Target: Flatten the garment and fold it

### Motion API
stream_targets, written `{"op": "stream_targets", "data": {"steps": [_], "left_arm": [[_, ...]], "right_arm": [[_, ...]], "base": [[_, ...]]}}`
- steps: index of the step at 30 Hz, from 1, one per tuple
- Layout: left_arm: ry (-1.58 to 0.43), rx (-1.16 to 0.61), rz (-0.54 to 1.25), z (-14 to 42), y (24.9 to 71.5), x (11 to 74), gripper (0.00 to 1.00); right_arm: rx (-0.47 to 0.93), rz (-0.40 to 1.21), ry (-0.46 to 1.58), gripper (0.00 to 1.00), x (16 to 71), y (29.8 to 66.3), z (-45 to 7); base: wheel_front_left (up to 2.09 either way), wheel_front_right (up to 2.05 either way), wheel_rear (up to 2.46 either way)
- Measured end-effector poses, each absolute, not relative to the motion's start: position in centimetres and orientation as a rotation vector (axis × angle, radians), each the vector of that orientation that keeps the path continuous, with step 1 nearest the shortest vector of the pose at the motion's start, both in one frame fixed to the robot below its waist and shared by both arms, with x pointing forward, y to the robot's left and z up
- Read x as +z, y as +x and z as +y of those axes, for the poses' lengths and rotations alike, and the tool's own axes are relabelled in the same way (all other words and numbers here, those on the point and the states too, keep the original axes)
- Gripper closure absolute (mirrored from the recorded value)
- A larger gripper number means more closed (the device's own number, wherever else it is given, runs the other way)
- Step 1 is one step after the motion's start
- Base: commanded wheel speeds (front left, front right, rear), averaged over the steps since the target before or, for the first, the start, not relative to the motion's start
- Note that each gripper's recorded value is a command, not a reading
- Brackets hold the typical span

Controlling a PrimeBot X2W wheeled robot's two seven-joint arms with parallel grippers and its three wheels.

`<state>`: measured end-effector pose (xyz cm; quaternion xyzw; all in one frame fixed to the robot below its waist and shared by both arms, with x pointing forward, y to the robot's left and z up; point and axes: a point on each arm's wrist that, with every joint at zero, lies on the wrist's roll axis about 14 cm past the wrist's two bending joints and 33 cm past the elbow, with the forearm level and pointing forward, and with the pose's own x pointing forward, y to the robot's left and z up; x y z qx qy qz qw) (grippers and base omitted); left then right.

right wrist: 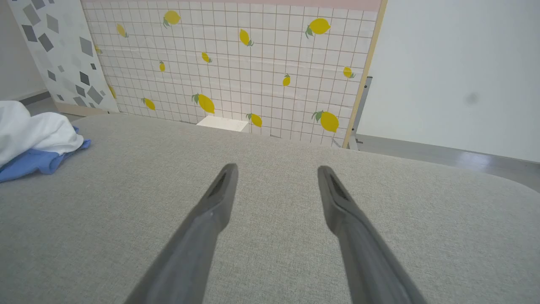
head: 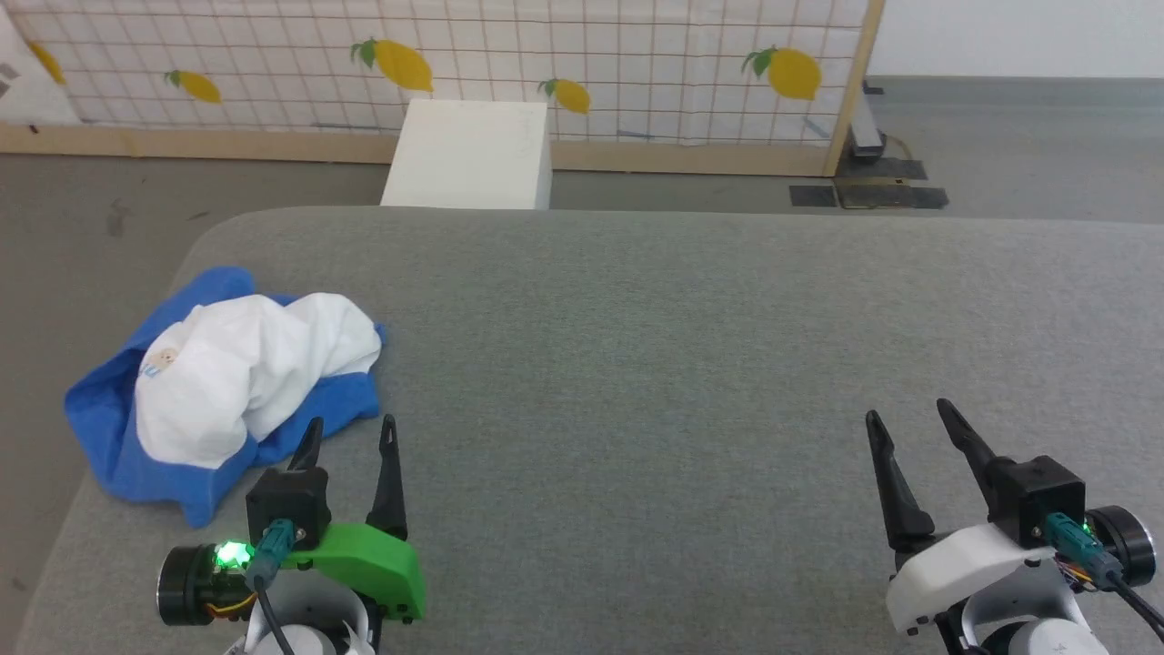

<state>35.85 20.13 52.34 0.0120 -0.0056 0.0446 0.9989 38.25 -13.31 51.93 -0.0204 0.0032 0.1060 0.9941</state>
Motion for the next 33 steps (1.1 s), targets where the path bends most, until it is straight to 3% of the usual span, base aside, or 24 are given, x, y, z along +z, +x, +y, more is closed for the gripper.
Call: {"op": "stream_targets", "data": {"steps": [33], "left_arm": [[0.018,0.380,-0.069,27.8,30.1,53.0,0.00]], "right_arm": [[0.459,-0.041,-0.026,0.00,52.5,40.5,-4.5]], "base": [[-0.06,-0.06,-0.06]]}}
